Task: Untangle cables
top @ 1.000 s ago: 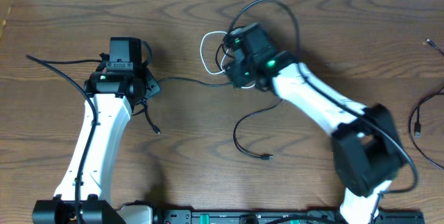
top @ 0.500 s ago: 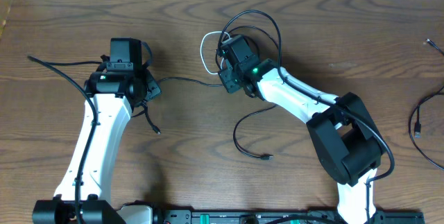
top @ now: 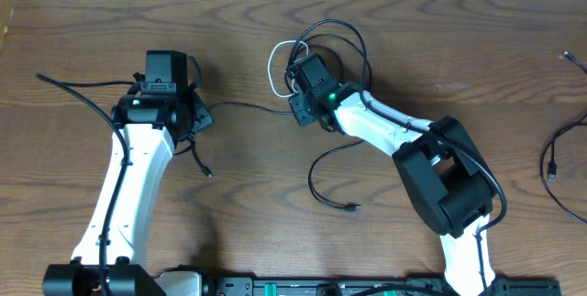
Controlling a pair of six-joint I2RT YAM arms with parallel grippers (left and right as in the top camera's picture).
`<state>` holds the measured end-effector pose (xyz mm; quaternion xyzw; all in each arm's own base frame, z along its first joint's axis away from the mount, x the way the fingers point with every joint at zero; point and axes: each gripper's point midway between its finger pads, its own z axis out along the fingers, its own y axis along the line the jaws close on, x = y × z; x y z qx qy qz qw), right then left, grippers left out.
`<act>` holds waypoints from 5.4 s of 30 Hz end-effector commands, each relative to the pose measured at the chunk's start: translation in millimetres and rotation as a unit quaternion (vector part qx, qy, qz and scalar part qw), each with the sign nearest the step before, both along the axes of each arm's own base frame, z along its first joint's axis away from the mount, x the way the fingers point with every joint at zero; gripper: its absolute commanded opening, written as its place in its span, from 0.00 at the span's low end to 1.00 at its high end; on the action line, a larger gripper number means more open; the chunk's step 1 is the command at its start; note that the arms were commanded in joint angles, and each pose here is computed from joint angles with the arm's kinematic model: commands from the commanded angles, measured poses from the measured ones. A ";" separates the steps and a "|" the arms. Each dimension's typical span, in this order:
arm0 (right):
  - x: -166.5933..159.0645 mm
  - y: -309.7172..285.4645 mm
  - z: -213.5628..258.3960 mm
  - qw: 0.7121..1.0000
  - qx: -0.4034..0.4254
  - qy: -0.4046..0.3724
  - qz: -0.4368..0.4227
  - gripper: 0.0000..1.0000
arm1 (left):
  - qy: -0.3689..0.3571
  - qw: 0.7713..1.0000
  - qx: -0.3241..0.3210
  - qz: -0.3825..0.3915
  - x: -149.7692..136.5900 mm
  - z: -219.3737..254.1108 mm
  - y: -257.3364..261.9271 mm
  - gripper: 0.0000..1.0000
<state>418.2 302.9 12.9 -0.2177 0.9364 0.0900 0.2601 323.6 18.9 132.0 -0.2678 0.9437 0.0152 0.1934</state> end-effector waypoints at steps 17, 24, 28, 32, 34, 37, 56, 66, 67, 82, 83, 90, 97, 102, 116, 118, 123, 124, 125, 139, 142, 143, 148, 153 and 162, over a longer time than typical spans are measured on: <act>11.3 -10.1 45.1 0.999 0.009 -0.032 -0.025 0.01 | -0.016 1.000 -0.003 0.007 5.4 10.1 0.9 0.57; 1.9 -28.9 133.3 0.996 0.056 -0.058 -0.027 0.01 | -0.019 1.000 -0.003 0.007 6.7 10.6 0.8 0.57; -12.1 -43.3 153.6 0.997 0.054 -0.051 -0.031 0.01 | -0.019 1.000 -0.003 0.007 6.8 10.7 0.8 0.57; -19.4 -47.9 146.2 0.998 0.040 -0.032 -0.031 0.01 | -0.021 1.000 -0.003 0.007 7.9 11.1 0.8 0.58; -17.8 -45.8 135.9 0.999 0.036 -0.025 -0.031 0.01 | -0.023 1.000 -0.003 0.007 8.5 11.4 0.8 0.57; -15.3 -37.8 111.2 0.999 0.029 -0.008 -0.025 0.21 | -0.023 1.000 -0.003 0.007 8.4 11.4 0.8 0.57; -3.9 -2.0 6.2 0.999 0.026 0.038 -0.009 0.34 | -0.024 1.000 -0.003 0.007 9.1 11.7 0.8 0.57; -0.9 -6.5 -1.3 0.999 0.017 0.037 -0.026 0.34 | -0.024 1.000 -0.003 0.007 9.1 11.7 0.8 0.57; -0.6 -6.9 -1.4 0.999 0.016 0.036 -0.027 0.34 | -0.024 1.000 -0.003 0.007 9.1 11.7 0.8 0.57; 0.9 -9.5 -12.8 0.997 0.018 0.045 -0.058 0.24 | -0.024 1.000 -0.003 0.007 9.1 11.7 0.8 0.57; 1.3 -9.1 -12.5 0.997 0.019 0.044 -0.058 0.20 | -0.024 1.000 -0.003 0.007 9.1 11.7 0.8 0.57; -1.9 -8.6 -13.8 0.996 0.027 0.056 -0.067 0.06 | -0.024 1.000 -0.003 0.007 9.0 11.6 0.8 0.57; -11.8 4.1 -7.2 0.993 0.066 0.087 -0.042 0.01 | -0.024 1.000 -0.003 0.007 9.0 11.6 0.8 0.57; -11.2 0.8 28.6 0.990 0.103 0.091 -0.036 0.01 | -0.024 1.000 -0.003 0.007 9.2 11.7 0.8 0.57; -14.3 -25.2 235.9 0.967 0.250 -0.057 0.009 0.01 | -0.024 1.000 -0.003 0.007 9.2 11.7 0.8 0.57; -14.5 -37.2 257.9 0.963 0.257 -0.082 0.001 0.01 | -0.024 1.000 -0.003 0.007 9.2 11.7 0.8 0.57; -7.8 -89.7 302.4 0.956 0.238 -0.158 -0.067 0.01 | -0.024 1.000 -0.003 0.007 9.2 11.7 0.8 0.57; -6.1 -105.1 310.7 0.954 0.225 -0.177 -0.088 0.01 | -0.024 1.000 -0.003 0.007 9.2 11.7 0.8 0.57; -4.7 -122.6 318.9 0.951 0.211 -0.197 -0.113 0.01 | -0.024 1.000 -0.003 0.007 9.2 11.7 0.8 0.57; -18.9 -208.0 326.0 0.942 0.168 -0.197 -0.213 0.04 | -0.025 1.000 -0.003 0.007 9.7 11.9 0.8 0.57; -15.6 -185.4 289.0 0.959 0.170 -0.130 -0.184 0.09 | -0.024 1.000 -0.003 0.007 9.1 11.7 0.9 0.57; -14.6 -176.5 277.8 0.963 0.174 -0.110 -0.172 0.10 | -0.024 1.000 -0.003 0.007 9.1 11.7 0.9 0.57; -12.6 -124.3 221.9 0.977 0.187 -0.017 -0.098 0.22 | -0.024 1.000 -0.003 0.007 9.0 11.6 0.9 0.57; -12.8 -89.2 165.4 0.982 0.167 0.049 -0.074 0.31 | -0.024 1.000 -0.003 0.007 8.9 11.6 0.8 0.57; 2.9 -47.6 95.9 0.983 0.144 0.074 -0.083 0.48 | -0.021 1.000 -0.003 0.007 7.8 11.1 0.8 0.57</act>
